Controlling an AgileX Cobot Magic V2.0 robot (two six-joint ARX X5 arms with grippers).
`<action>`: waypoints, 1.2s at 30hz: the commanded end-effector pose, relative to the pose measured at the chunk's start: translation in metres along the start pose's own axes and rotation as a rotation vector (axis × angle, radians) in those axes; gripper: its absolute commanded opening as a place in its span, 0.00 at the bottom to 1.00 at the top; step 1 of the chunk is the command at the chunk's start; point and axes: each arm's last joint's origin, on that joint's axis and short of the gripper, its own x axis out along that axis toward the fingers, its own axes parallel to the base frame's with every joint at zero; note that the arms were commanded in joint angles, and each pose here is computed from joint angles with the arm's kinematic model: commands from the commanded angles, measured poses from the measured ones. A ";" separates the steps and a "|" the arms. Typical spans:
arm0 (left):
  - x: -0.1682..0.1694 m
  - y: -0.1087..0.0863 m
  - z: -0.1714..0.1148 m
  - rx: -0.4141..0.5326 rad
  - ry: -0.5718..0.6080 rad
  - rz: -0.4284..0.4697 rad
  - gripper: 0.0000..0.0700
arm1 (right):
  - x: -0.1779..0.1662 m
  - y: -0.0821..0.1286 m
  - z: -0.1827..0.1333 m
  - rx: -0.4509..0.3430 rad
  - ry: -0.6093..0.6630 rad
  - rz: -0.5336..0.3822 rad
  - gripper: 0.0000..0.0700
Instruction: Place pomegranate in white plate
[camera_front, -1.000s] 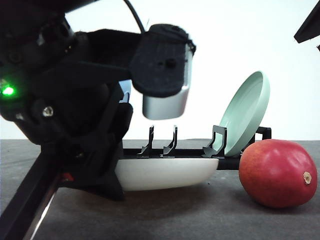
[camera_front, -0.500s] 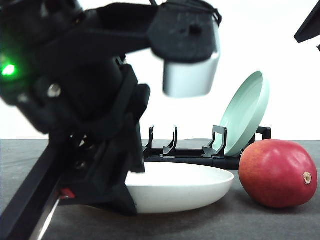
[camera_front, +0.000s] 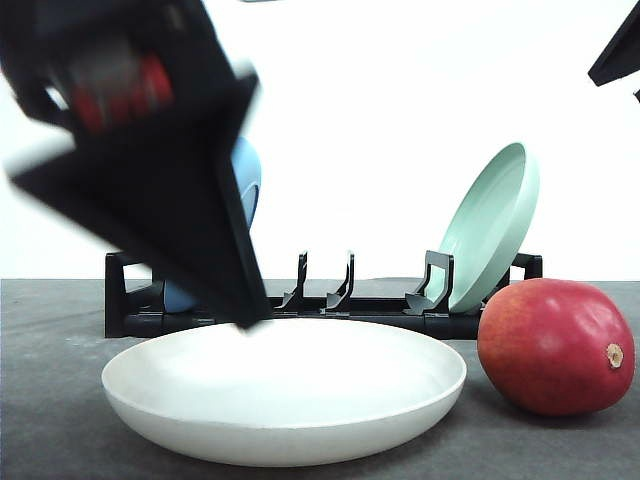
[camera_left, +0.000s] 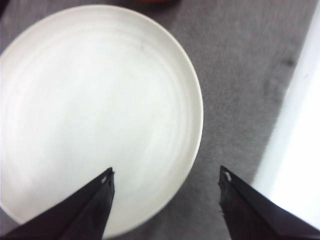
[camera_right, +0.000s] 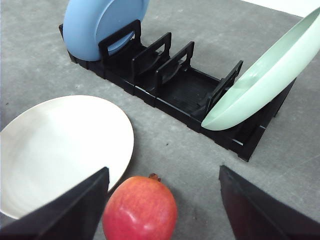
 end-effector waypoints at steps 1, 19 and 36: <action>-0.009 0.008 0.003 -0.106 -0.027 -0.028 0.57 | -0.002 0.001 0.006 0.003 -0.022 0.000 0.63; -0.084 0.131 -0.057 -0.673 -0.219 0.314 0.57 | -0.002 0.002 0.002 0.154 0.018 0.036 0.64; -0.101 0.144 -0.072 -0.817 -0.291 0.428 0.56 | 0.040 0.015 -0.011 0.396 0.304 -0.023 0.80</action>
